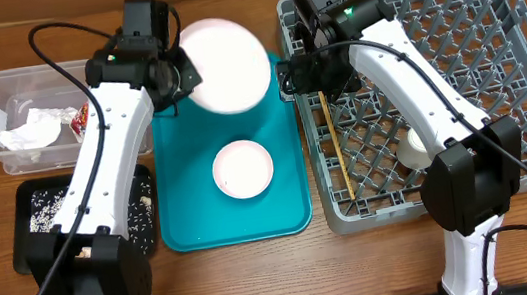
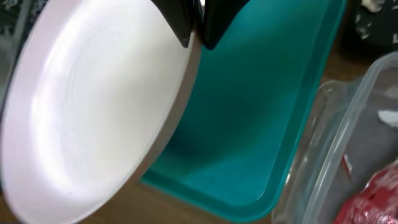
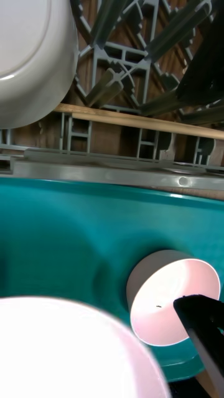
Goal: Sort waste into correct bins and load items into the dishwasher
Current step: 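Lift the plate toward the right gripper and grasp its rim with right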
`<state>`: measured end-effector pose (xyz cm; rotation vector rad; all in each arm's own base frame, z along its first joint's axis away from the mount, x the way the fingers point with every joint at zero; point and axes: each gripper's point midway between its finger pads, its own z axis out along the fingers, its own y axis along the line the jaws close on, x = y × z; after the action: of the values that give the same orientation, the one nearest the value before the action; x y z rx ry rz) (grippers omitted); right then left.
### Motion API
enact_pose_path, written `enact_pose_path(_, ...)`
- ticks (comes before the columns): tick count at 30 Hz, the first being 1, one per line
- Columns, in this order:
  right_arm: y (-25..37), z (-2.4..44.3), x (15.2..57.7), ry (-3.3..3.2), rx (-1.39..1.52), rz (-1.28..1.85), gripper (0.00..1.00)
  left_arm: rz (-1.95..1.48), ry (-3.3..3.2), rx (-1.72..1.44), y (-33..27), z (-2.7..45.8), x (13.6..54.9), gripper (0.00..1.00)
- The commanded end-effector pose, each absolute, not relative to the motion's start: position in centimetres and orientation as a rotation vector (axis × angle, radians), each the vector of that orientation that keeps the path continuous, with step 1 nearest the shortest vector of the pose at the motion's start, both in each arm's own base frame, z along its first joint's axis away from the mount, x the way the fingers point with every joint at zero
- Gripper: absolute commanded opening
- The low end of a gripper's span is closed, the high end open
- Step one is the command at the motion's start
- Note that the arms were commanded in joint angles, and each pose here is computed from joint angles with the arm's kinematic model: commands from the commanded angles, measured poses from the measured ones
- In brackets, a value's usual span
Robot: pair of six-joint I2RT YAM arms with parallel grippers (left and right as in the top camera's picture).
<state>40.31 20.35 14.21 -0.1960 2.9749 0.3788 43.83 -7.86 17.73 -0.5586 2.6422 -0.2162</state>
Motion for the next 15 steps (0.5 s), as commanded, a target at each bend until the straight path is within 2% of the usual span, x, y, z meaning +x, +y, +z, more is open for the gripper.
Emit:
enact_pose_path(1, 21.1, 16.0, 40.3, 2.932, -0.211, 0.426, 1.00, -0.176, 2.674, -0.495, -7.4, 18.4, 42.8, 0.08)
enact_pose_path(7, 23.7, 17.3, 41.3, 2.848, -0.253, 0.630, 1.00, -0.235, 2.747, -0.364, -8.5, 18.0, 41.7, 0.04)
enact_pose_path(15, 25.5, 18.6, 41.2, 2.786, -0.337, 0.836, 1.00, -0.460, 2.784, -0.188, -10.2, 18.3, 41.1, 0.04)
